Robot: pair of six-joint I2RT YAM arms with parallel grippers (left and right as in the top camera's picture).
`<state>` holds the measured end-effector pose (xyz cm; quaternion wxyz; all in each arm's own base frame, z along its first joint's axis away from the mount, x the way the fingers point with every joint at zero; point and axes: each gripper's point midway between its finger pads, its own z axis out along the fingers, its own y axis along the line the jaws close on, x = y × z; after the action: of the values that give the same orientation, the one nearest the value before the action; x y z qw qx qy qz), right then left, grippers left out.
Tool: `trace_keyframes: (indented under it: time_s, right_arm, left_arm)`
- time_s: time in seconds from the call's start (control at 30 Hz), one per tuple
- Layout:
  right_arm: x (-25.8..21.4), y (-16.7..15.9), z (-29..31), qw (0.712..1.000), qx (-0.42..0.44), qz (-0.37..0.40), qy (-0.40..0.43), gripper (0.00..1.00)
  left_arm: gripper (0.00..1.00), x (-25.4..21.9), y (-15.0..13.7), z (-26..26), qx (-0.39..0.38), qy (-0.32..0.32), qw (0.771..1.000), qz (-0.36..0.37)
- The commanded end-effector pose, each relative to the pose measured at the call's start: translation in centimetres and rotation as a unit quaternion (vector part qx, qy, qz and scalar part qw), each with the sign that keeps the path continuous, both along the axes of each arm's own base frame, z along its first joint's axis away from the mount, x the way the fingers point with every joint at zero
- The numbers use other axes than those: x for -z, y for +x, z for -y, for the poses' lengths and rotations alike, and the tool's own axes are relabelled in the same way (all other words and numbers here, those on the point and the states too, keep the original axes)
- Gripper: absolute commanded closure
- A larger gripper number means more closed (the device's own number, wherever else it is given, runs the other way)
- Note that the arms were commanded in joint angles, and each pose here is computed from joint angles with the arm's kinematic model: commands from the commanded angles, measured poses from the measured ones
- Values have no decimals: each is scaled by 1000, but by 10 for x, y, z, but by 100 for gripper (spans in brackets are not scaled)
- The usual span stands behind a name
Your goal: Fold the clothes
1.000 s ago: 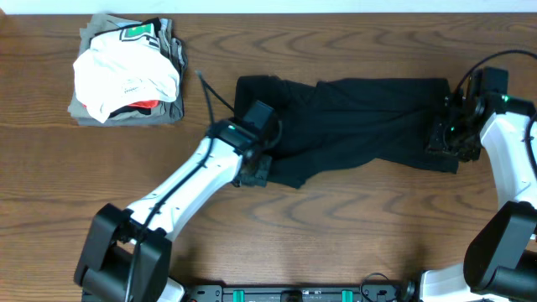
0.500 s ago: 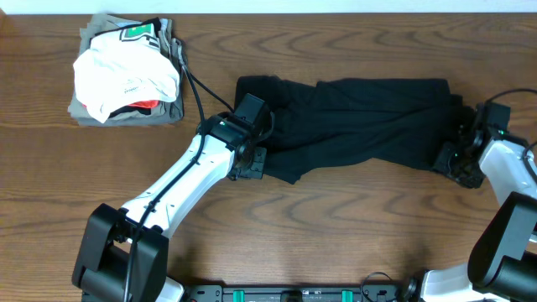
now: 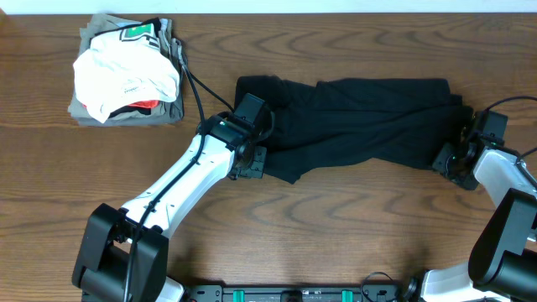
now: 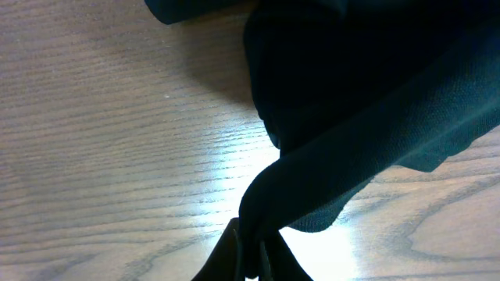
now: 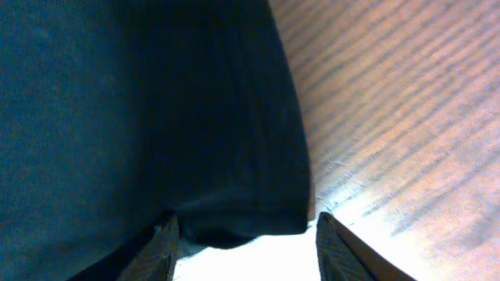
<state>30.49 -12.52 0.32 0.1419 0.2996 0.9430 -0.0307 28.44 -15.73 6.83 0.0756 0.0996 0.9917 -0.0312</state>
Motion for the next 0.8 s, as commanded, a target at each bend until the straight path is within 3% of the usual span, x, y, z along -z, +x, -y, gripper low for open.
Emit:
trace_keyframes:
  time_s: [0.0, 0.43, 0.57, 0.67, 0.7, 0.77]
  right_arm:
    - [3, 2, -4, 1000, 13, 10, 23, 43]
    - [9, -1, -3, 989, 138, 17, 53, 47]
    - [25, -10, -7, 988, 139, -14, 58, 60]
    - [38, -21, -11, 987, 141, -46, 66, 82]
    - [41, -25, -12, 986, 142, -55, 68, 96]
    - [40, -30, -13, 985, 145, -65, 71, 99]
  left_arm:
    - [94, -3, 4, -2, -3, 3, 1000, 7]
    - [94, -3, 4, -2, -3, 3, 1000, 6]
    - [94, -3, 3, -2, -2, 4, 1000, 6]
    - [94, -3, 4, -2, -2, 4, 1000, 7]
    - [94, -3, 4, -2, -3, 3, 1000, 7]
    - [94, -4, 6, -4, -7, 3, 1000, 8]
